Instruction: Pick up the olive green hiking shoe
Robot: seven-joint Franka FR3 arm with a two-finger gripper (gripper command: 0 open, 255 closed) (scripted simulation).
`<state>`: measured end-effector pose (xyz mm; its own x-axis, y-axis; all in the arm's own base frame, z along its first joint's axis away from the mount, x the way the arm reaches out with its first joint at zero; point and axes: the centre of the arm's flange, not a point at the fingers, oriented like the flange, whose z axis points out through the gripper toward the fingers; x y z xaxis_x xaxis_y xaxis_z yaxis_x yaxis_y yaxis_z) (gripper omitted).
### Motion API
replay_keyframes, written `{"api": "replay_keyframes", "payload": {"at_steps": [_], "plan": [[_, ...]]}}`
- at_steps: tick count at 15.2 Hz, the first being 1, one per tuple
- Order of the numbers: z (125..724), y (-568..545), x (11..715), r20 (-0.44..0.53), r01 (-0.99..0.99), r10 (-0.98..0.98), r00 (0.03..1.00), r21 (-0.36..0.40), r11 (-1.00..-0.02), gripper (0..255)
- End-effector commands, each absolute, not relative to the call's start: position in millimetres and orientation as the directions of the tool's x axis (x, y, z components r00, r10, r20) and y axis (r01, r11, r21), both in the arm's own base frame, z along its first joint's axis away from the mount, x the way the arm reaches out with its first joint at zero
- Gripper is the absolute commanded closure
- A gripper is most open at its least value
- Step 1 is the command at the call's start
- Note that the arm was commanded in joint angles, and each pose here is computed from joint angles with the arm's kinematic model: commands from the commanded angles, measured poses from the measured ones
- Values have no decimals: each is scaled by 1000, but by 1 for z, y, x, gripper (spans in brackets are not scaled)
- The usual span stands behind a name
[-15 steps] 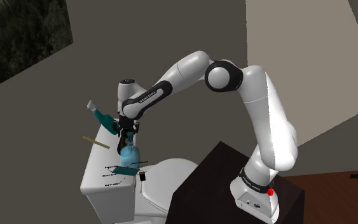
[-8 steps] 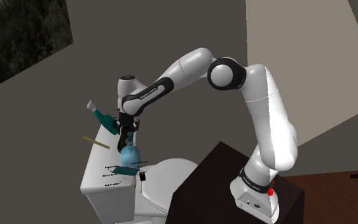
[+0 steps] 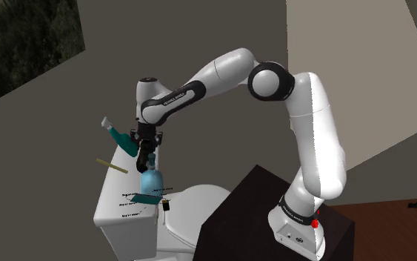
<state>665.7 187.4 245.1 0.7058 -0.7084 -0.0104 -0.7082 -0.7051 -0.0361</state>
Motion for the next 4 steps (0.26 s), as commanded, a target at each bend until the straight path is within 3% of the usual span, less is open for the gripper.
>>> {"api": "replay_keyframes", "payload": {"at_steps": [1, 4], "plan": [[256, 187, 665, -10, -708, -708, 706, -37, -705, 255], [262, 187, 665, -10, -708, -708, 706, -37, -705, 255]]}}
